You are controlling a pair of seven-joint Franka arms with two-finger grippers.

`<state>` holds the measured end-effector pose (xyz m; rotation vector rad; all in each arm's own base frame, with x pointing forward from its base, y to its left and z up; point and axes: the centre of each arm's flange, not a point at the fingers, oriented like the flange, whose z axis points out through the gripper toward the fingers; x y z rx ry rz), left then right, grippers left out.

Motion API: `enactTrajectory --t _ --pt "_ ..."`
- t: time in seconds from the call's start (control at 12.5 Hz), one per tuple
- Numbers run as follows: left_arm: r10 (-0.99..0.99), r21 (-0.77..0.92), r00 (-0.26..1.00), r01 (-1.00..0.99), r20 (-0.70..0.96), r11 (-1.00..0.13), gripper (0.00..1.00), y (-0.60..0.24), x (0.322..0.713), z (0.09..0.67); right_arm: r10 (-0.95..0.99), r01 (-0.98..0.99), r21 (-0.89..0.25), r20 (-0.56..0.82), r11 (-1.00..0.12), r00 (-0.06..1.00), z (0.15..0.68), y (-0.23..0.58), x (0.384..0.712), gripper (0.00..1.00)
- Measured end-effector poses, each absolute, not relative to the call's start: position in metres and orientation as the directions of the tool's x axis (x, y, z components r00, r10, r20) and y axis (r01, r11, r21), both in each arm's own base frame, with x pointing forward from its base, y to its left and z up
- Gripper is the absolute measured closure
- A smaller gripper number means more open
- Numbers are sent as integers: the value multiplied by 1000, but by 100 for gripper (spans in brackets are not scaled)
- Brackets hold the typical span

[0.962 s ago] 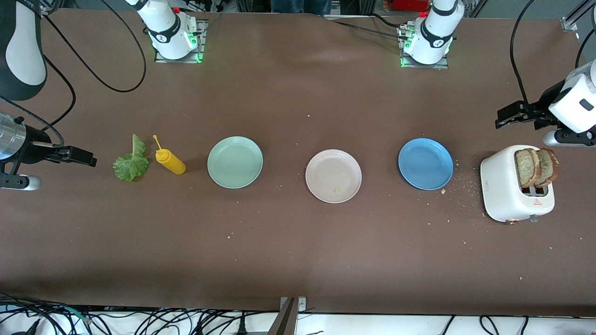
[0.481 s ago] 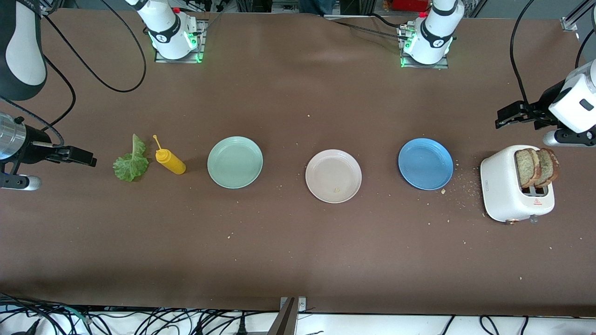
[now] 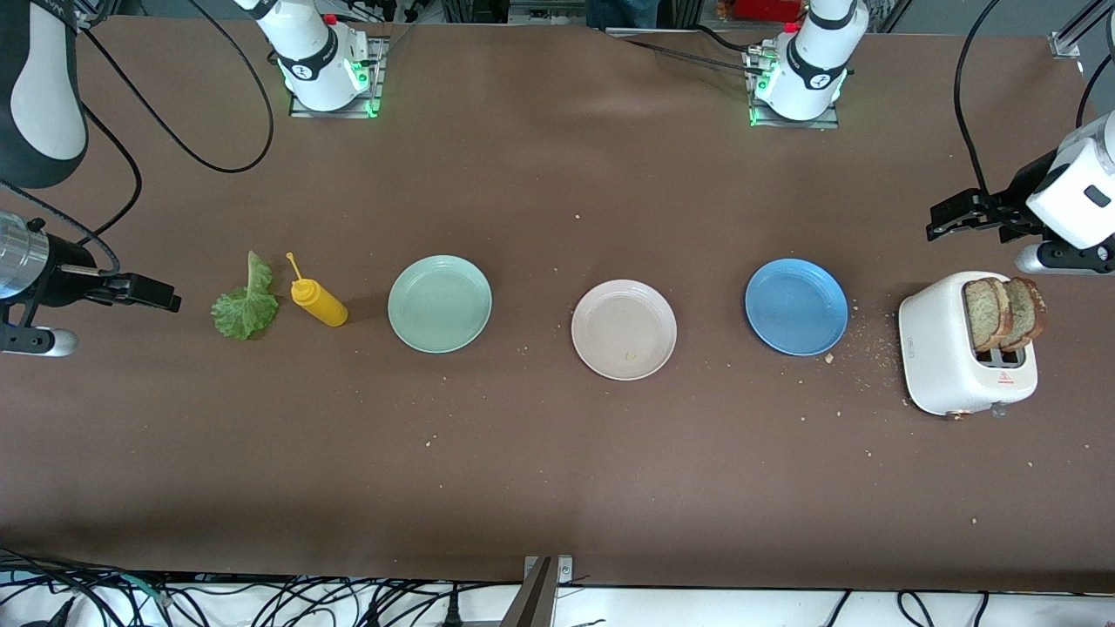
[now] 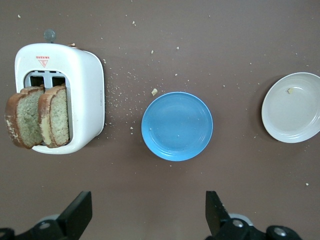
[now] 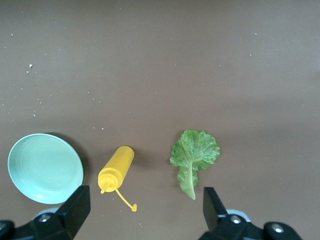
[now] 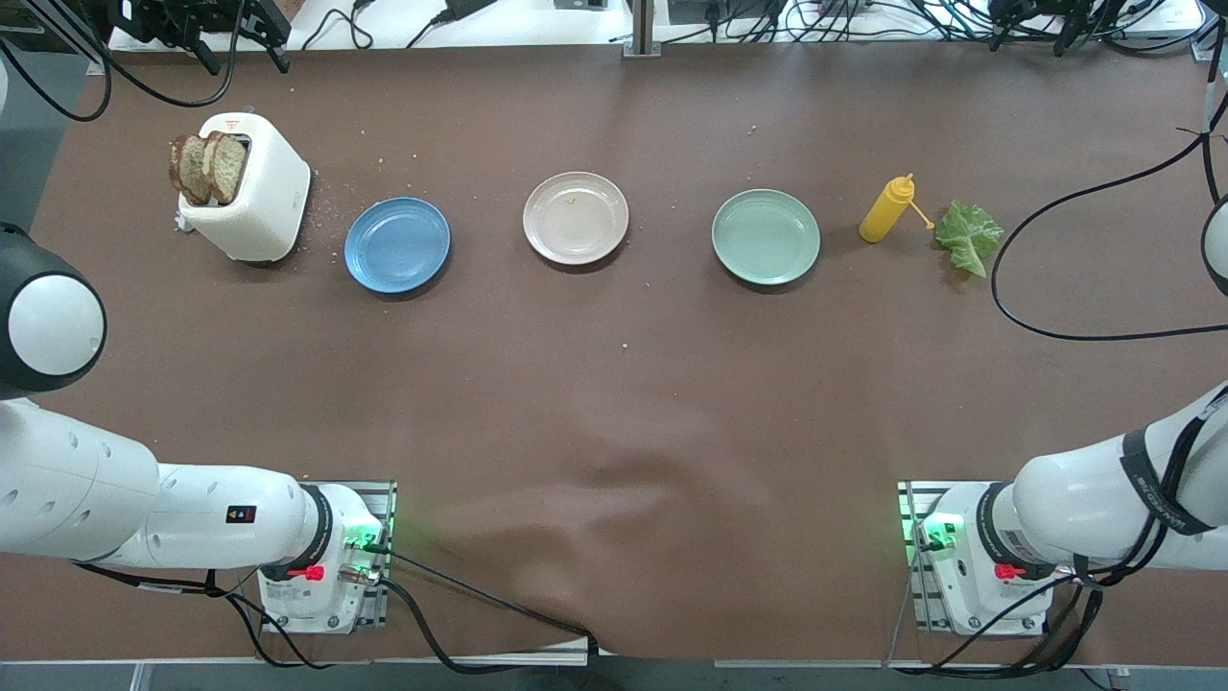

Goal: Make sandwich in beige plate with both arms

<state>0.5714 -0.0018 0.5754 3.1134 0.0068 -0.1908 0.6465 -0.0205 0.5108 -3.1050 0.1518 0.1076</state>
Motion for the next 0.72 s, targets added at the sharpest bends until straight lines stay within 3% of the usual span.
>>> enactTrajectory --t 0.72 --pt "108 12 989 110 -99 -994 0 -2 577 582 -97 -99 -27 -71 -995 993 511 -21 647 0"
